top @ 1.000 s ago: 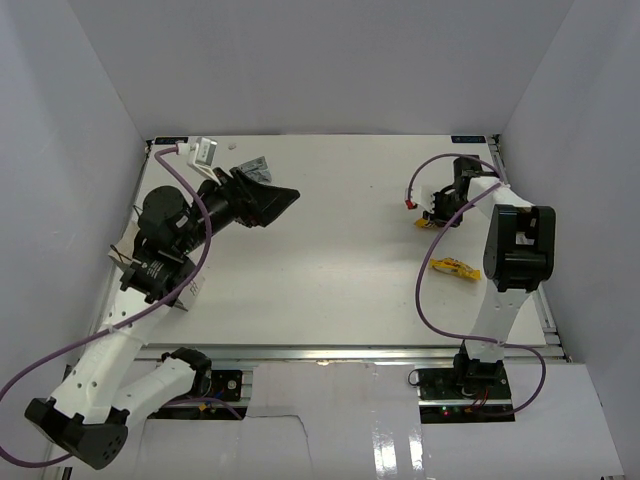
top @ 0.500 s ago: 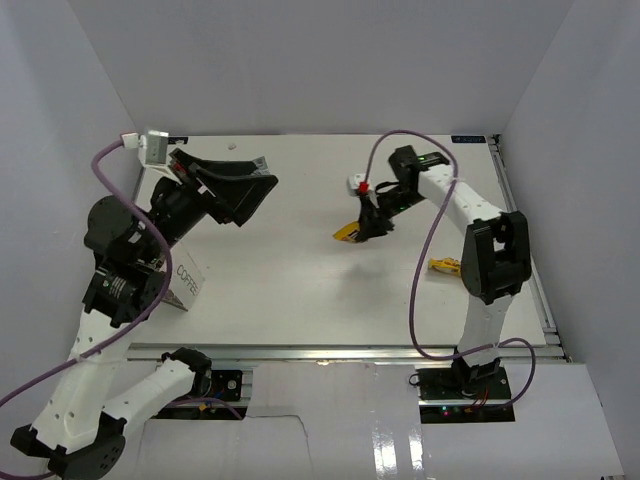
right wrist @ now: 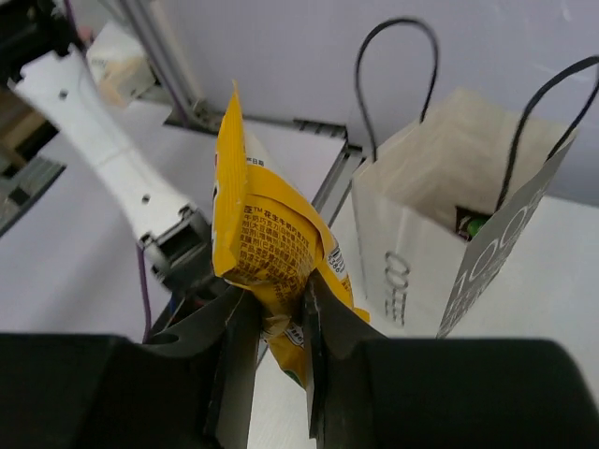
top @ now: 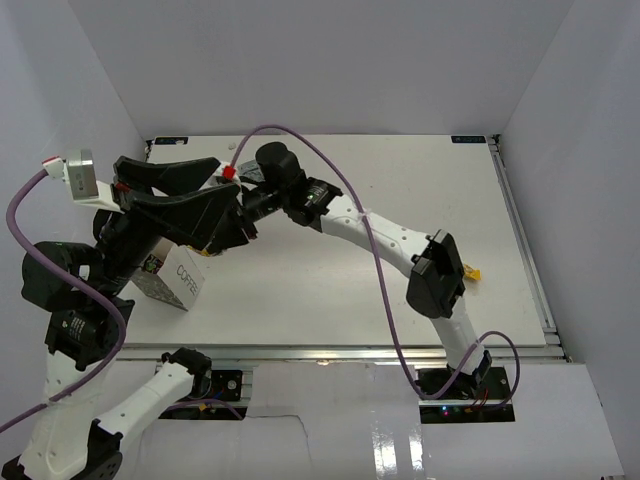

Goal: Place the snacks into the paper bag

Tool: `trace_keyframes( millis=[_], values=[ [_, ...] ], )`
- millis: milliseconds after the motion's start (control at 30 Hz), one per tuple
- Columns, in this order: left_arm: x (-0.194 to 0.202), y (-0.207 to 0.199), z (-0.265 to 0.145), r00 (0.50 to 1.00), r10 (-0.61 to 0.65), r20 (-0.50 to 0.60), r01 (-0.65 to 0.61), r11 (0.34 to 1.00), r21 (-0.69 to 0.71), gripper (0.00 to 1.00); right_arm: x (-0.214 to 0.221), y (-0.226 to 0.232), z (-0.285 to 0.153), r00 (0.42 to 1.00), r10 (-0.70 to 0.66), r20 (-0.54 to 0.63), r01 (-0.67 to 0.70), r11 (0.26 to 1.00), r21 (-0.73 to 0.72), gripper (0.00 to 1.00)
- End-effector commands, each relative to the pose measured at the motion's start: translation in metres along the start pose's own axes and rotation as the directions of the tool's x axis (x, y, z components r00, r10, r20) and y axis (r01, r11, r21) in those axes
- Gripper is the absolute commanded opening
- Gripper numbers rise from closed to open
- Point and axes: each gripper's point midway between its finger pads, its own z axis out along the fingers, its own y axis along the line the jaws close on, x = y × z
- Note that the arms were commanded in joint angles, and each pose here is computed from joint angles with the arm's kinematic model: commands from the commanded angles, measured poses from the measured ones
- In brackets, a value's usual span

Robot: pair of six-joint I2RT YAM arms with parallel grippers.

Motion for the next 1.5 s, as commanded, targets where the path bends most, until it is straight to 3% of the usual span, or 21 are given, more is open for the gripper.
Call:
trace_keyframes(
  millis=[0,167,467,800,867,1000,1067,1367,1467],
  values=[
    [-0.012,-0.005,-0.005,1.000,0.001,0.032,-0.001,1.000,-0.017,0.98,-0.074,-0.027,0.025,0.957,0.138,0.255,-0.166,0.982,0.089,0.09],
    [-0.015,-0.008,-0.010,0.999,-0.012,0.039,0.013,1.000,-0.017,0.98,-0.112,-0.044,0.058,0.891,0.129,0.435,-0.218,0.962,0.163,0.11],
    [-0.017,-0.012,-0.015,0.998,-0.038,0.044,0.039,0.999,-0.018,0.98,-0.135,-0.059,0.082,0.822,-0.012,0.569,-0.196,0.932,0.304,0.15],
    [-0.014,-0.013,-0.020,0.997,-0.063,0.039,0.064,0.998,-0.020,0.98,-0.077,-0.084,0.114,0.869,-0.091,0.487,-0.135,0.902,0.410,0.19],
    [-0.012,-0.012,-0.021,0.997,-0.065,0.034,0.065,0.998,-0.024,0.98,-0.068,-0.085,0.119,0.878,-0.105,0.467,-0.117,0.899,0.422,0.25],
    [-0.009,-0.010,-0.022,0.997,-0.070,0.030,0.071,0.997,-0.029,0.98,-0.067,-0.087,0.120,0.884,-0.158,0.441,-0.072,0.884,0.462,0.50],
    [-0.007,-0.009,-0.023,0.997,-0.073,0.025,0.074,0.997,-0.033,0.98,-0.069,-0.087,0.118,0.886,-0.176,0.428,-0.053,0.881,0.471,0.57],
    [-0.002,-0.004,-0.018,0.998,-0.069,0.009,0.069,0.997,-0.041,0.98,-0.081,-0.074,0.108,0.892,-0.186,0.412,-0.012,0.901,0.433,0.61],
    [0.001,0.004,-0.014,0.998,-0.061,-0.009,0.060,0.995,-0.074,0.98,-0.092,-0.059,0.088,0.899,-0.188,0.394,0.047,0.939,0.341,0.60]
  ],
)
